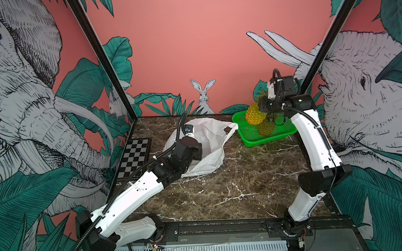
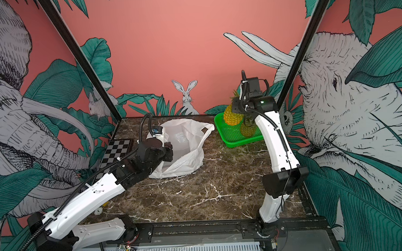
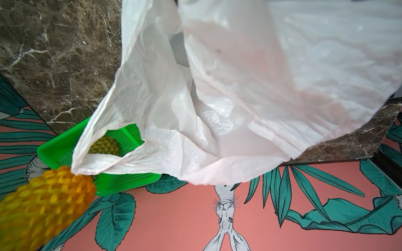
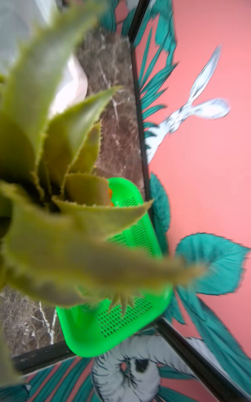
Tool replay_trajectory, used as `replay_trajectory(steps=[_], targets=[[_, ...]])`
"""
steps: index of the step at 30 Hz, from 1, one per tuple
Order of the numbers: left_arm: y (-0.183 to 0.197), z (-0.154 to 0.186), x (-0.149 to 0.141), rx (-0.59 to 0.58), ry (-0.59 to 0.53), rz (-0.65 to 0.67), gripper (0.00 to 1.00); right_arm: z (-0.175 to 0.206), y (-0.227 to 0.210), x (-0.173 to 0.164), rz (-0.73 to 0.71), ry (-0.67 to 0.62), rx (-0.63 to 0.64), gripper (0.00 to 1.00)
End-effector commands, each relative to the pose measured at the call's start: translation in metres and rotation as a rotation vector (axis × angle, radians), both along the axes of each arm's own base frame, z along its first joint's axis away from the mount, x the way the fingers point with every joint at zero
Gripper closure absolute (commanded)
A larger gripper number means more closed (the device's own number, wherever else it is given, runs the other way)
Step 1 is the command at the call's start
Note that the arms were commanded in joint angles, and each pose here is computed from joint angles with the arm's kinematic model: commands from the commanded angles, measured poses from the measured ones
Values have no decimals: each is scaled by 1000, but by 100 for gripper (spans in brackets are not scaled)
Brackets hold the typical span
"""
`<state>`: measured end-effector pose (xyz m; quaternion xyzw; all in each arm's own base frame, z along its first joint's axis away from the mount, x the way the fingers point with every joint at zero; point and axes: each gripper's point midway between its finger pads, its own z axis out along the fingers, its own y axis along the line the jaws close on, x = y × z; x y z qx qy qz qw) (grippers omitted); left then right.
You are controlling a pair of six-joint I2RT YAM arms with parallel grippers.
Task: Place the pineapple into a plastic bag & tie a knot
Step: Place the pineapple in the plastic bag.
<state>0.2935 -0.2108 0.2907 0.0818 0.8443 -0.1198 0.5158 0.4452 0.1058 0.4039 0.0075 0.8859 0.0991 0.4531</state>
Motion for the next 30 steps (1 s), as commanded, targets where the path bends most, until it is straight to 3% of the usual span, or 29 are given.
replay_trajectory(steps=[1, 5, 12, 23, 30], targets=[[1, 0, 2, -32, -4, 19, 100, 62, 30, -32, 127, -114, 66, 100], [1, 1, 1, -41, -6, 18, 100, 94, 67, -51, 233, -167, 151, 100], [2, 3, 2, -46, -11, 23, 100, 95, 143, -79, 418, -127, 289, 100], [3, 5, 2, -57, -22, 35, 100, 29, 201, -78, 488, 7, 232, 100], [4, 7, 3, -62, -30, 39, 100, -35, 226, -74, 506, 102, 133, 100]])
